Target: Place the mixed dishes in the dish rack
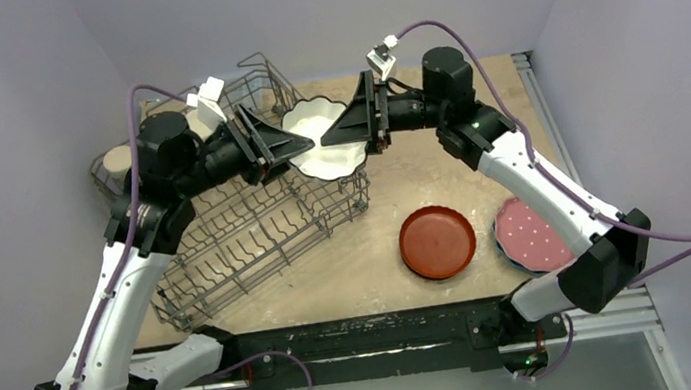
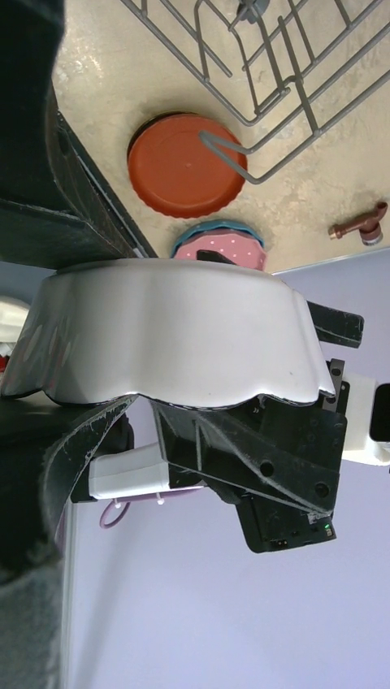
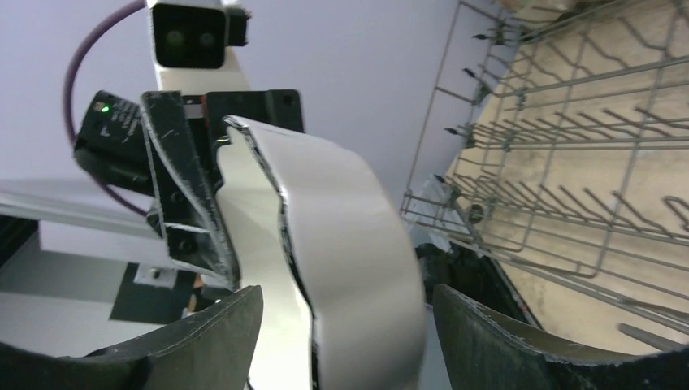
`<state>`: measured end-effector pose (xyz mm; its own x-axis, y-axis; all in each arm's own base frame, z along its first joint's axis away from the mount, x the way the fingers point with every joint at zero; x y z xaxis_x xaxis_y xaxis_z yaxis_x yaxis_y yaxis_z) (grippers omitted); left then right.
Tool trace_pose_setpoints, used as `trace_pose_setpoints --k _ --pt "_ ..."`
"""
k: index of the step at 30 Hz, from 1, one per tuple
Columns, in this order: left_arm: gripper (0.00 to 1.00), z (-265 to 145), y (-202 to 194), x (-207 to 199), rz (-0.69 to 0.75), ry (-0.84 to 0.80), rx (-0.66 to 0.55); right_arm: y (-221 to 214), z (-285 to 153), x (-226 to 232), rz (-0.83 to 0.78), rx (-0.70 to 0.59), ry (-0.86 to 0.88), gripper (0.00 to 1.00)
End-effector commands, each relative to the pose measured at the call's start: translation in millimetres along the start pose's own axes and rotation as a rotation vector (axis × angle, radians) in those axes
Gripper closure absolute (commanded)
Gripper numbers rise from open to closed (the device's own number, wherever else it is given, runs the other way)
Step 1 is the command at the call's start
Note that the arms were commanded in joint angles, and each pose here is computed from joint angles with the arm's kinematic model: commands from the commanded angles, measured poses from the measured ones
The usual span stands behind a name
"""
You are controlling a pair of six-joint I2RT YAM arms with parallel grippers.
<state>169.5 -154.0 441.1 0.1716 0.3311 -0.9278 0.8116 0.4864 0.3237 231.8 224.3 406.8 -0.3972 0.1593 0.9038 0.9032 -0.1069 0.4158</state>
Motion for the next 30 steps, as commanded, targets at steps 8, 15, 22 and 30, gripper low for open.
trace_pose_setpoints --k 8,15,22,30 --pt "1.00 -8.5 5.1 -24.1 0.090 -0.147 -0.030 -3.0 6.3 31.2 -0.039 0.005 0.212 0.60" --pt "1.00 -11.1 3.5 -14.9 0.089 -0.054 -0.049 0.0 3.5 42.0 -0.027 -0.057 0.265 1.00" --pt "0.70 -23.4 2.3 -3.6 0.070 0.105 -0.121 6.3 3.3 48.9 0.031 -0.135 0.272 1.00" --pt "0.32 -32.8 -2.1 4.8 0.072 0.182 -0.155 12.8 6.2 53.3 0.043 -0.155 0.294 1.00"
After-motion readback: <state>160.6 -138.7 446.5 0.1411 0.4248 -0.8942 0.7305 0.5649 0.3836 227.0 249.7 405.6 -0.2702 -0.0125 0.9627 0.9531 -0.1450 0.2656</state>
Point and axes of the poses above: each gripper's point midway between its finger pads, its own z axis out along the fingers, its own x axis along the line the jaws close on, y = z × x, the point moved 10 cm from there along -z, back along the fingers, and after that the axes turned 1 degree about -z, right-handed, at the moved point
